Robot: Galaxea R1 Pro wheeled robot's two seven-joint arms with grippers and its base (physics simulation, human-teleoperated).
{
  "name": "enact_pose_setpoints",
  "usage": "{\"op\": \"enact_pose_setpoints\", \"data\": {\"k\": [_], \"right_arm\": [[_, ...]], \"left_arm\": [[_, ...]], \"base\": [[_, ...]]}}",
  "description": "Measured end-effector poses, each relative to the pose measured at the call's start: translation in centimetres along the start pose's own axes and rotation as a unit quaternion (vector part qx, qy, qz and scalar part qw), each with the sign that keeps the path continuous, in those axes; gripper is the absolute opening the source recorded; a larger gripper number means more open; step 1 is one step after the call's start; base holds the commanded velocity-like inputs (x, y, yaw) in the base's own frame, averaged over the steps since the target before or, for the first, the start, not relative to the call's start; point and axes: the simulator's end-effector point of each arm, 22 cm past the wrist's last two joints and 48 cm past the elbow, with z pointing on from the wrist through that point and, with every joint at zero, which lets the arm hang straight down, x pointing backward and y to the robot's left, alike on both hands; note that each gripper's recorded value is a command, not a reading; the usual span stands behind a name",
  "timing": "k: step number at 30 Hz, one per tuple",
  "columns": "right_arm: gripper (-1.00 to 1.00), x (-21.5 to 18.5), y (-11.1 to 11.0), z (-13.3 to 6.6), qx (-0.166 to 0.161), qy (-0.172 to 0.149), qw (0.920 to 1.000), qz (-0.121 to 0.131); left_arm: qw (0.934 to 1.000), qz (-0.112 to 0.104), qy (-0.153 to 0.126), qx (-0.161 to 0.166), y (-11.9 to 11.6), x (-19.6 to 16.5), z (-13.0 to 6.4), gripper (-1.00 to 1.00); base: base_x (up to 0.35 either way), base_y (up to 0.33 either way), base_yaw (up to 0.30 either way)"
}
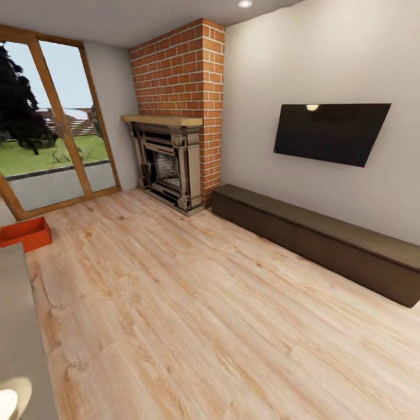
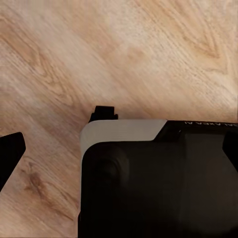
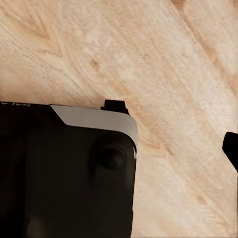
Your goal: Move the two storage containers from the living room to the garage. In the garage, place one container on the floor and stack the other container on top of it (either order is fine).
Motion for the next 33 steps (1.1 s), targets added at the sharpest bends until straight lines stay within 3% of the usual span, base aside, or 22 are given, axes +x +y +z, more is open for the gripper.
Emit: {"op": "enact_pose_setpoints", "data": {"k": [6,25,33], "right_arm": [[1.00,0.20,-0.01,0.04,0.000,0.003,1.0000,0.000],[1.00,0.07,0.25,0.03,-0.004,0.000,1.0000,0.000],[1.00,0.13,0.32,0.02,-0.005,0.001,1.0000,0.000]], "left_arm": [[1.0000,0.000,0.002,0.000,0.00,0.16,0.05,1.00],[1.0000,0.000,0.002,0.000,0.01,0.17,0.06,1.00],[1.0000,0.000,0.002,0.000,0.01,0.18,0.06,1.00]], "base": [[0.321,0.000,0.176],[0.321,0.000,0.007],[0.321,0.000,0.219]]}}
